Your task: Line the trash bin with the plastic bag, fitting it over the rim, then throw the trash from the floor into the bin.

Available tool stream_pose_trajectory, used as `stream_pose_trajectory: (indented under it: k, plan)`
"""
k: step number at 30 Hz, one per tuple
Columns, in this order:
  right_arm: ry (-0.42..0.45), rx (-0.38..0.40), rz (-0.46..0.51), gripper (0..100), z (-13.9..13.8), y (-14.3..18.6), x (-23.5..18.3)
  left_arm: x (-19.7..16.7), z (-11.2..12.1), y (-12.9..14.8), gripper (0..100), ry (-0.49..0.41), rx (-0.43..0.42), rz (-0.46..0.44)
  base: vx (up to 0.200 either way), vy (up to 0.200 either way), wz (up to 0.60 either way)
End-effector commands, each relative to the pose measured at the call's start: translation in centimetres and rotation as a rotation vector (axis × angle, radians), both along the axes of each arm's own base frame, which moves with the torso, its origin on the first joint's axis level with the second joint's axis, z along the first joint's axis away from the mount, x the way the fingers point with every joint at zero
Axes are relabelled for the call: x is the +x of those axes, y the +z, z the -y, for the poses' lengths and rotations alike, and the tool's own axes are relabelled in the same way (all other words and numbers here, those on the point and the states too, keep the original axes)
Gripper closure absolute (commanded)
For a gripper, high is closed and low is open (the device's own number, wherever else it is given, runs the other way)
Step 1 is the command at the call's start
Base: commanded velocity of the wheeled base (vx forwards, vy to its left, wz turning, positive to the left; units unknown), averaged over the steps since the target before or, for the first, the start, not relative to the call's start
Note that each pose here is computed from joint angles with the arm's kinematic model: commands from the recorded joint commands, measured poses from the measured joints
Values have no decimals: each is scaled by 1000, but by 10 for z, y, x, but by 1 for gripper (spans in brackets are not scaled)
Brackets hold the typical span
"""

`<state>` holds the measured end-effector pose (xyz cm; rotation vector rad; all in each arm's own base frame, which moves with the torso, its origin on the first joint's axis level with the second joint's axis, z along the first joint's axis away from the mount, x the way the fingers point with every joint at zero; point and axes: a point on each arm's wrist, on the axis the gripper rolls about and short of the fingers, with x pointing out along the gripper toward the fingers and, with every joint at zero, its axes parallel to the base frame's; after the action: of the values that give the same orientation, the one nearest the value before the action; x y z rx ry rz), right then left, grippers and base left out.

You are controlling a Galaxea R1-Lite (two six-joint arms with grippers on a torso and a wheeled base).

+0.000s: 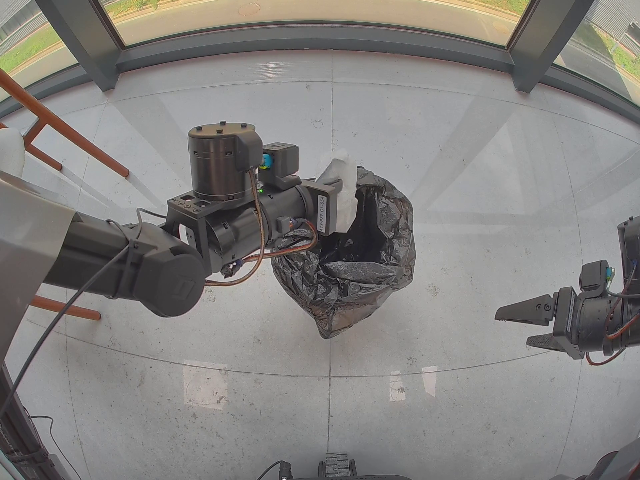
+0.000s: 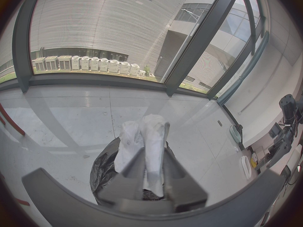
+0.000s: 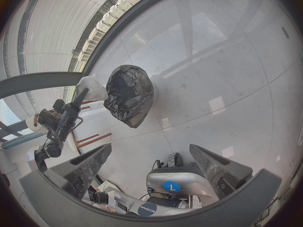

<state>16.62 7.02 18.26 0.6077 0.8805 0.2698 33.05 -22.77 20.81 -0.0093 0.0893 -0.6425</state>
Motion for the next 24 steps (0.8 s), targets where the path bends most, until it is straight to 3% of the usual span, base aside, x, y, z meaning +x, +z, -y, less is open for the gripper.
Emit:
stream_pose_trajectory:
  k: [1,7,14,20,22,24]
  plan:
    - [-2,0,3,0,1,0,0,-1,0,-2,0,-3,1,-6,0,0,0]
    - [-46,-2,22,0,11,1,-5,-24,-12,15,0,-9,-18,-7,0,0,0]
    - [-96,14,69,0,28,1,-31,-98,-68,56,0,18,-45,-88,0,0,0]
    - [-169,34,182,0,45,10,-58,-152,-133,83,0,260,-124,-73,0,0,0]
    - [-185,28,203,0,48,10,-63,-163,-145,84,0,297,-135,-55,0,0,0]
    - [-233,-15,271,0,58,7,-79,-194,-178,82,0,409,-168,0,0,0,0]
